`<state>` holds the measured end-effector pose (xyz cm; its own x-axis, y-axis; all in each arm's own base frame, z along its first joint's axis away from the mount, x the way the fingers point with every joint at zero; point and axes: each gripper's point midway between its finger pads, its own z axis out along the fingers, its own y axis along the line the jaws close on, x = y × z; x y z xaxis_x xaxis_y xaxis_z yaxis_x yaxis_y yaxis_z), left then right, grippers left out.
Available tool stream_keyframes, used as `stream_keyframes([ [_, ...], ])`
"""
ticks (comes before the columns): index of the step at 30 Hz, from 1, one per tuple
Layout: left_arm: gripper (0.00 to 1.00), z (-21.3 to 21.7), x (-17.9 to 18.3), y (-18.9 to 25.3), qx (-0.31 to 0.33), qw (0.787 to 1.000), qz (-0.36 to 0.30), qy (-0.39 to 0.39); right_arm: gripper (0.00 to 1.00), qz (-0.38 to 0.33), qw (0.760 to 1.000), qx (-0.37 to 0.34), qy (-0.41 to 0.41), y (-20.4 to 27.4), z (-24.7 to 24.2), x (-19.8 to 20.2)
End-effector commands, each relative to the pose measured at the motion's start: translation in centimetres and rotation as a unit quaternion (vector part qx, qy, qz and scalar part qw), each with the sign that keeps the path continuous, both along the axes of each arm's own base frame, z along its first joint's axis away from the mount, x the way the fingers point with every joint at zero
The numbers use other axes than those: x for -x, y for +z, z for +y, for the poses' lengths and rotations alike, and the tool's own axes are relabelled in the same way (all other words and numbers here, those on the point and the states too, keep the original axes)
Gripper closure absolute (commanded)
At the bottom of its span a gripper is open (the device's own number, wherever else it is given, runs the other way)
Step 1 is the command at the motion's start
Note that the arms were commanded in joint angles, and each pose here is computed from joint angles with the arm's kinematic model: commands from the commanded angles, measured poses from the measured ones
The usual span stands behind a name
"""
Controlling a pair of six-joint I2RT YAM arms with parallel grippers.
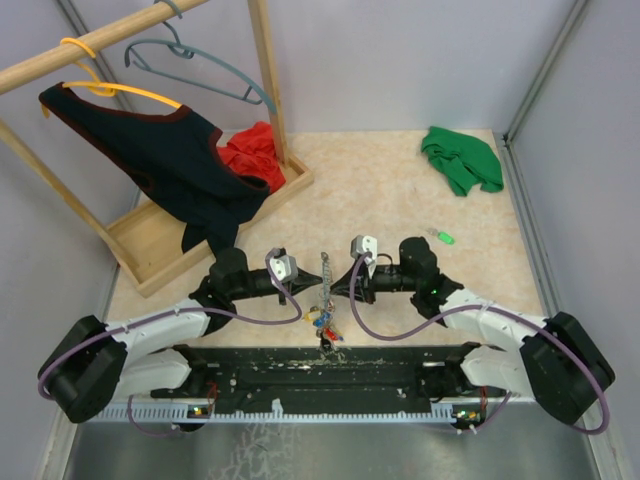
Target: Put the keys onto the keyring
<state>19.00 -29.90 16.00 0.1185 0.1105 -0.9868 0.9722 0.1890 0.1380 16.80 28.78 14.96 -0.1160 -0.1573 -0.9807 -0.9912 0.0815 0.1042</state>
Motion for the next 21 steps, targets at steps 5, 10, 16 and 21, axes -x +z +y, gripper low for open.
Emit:
stream_keyframes([
  [5,1.0,-0.8,0.1,2.7,0.034,0.999,-0.029,-0.018,0.88,-0.056,0.997,-0.043,-0.013,3.0,1.1,-1.7],
  [10,1.0,-0.7,0.2,2.7,0.035,0.999,-0.03,-0.017,0.88,-0.048,0.998,-0.041,-0.015,2.6,1.3,-1.9],
  [16,1.0,-0.7,0.3,2.6,0.037,0.999,-0.029,-0.019,0.87,-0.05,0.997,-0.039,-0.035,2.4,1.1,-2.6],
  [21,1.0,-0.6,0.3,2.5,0.036,0.999,-0.029,-0.017,0.85,-0.053,0.996,-0.039,-0.056,2.3,0.8,-3.0],
])
